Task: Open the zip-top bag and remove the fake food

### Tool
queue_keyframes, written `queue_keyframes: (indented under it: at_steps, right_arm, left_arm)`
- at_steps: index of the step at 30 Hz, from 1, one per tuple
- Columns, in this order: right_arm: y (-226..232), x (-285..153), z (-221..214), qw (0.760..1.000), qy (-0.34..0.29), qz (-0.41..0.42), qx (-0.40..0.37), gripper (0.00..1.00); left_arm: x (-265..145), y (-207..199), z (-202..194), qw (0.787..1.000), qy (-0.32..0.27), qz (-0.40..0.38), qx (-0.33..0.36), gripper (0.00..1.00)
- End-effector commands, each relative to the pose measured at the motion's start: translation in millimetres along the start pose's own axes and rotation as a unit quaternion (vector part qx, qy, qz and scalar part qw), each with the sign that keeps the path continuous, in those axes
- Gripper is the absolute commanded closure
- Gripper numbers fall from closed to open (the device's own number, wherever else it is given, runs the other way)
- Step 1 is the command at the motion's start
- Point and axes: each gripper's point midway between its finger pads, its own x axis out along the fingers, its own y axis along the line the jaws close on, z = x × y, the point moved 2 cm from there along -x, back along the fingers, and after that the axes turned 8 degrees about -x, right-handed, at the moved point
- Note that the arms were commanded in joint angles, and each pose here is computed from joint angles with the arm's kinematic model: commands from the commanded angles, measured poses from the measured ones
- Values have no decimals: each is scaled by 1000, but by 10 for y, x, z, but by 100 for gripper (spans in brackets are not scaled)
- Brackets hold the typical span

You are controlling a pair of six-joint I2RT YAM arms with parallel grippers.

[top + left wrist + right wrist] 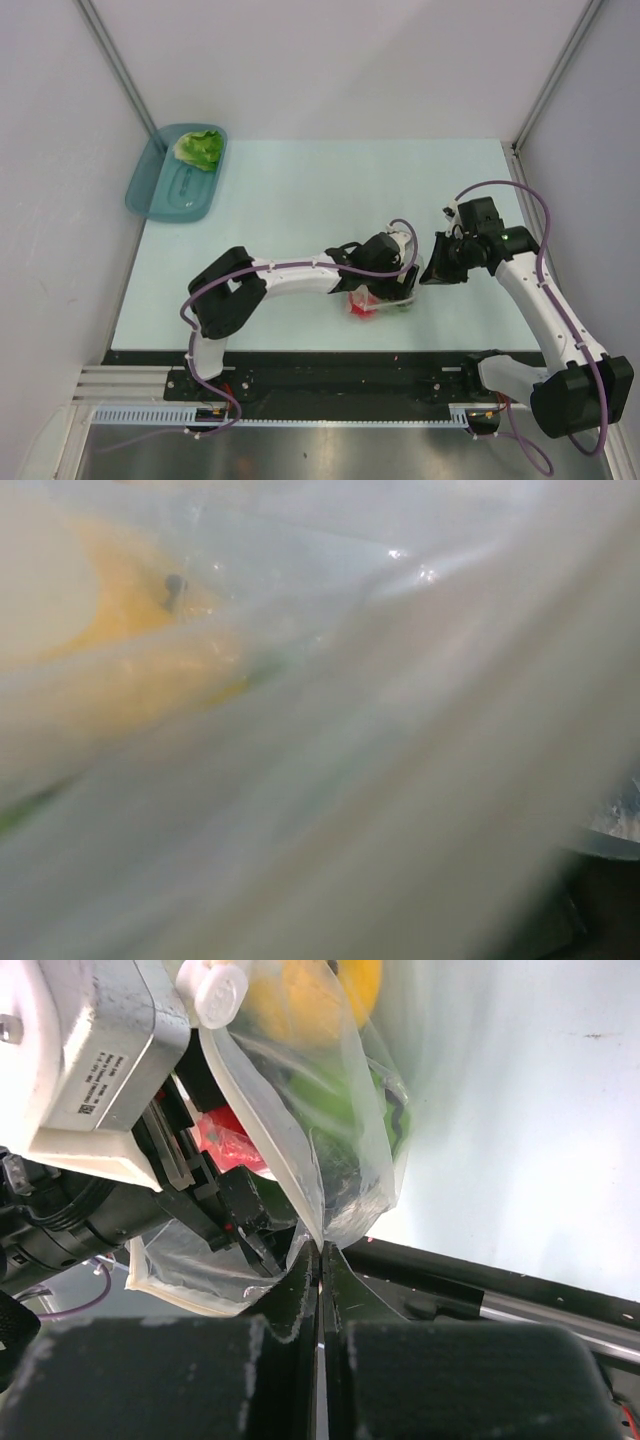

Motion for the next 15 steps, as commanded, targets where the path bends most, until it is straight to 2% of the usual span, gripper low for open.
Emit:
queue_keyframes:
  at_steps: [1, 3, 6, 9, 10, 15]
  right_arm:
    - [39, -48, 101, 1000, -19, 6, -7, 100]
    - [33, -44, 89, 1000, -19, 6, -7, 100]
    - [31, -59, 75, 1000, -21, 4, -10, 100]
    - [36, -83, 74, 1000, -25, 6, -12, 100]
    - [43, -85, 79, 1000, -26, 8, -13, 100]
    - [76, -91, 71, 999, -27, 18, -11, 100]
  left_arm:
    - [115, 158, -557, 993, 112, 12, -20, 10]
    - [189, 153, -569, 993, 116, 7, -22, 12]
    - [153, 129, -523, 994, 111, 5, -18, 25]
    - [9, 151, -447, 996, 90, 19, -1, 41]
    - [-44, 175, -446, 996, 88, 26, 4, 50]
    - [-334, 134, -198, 998, 38, 45, 26, 70]
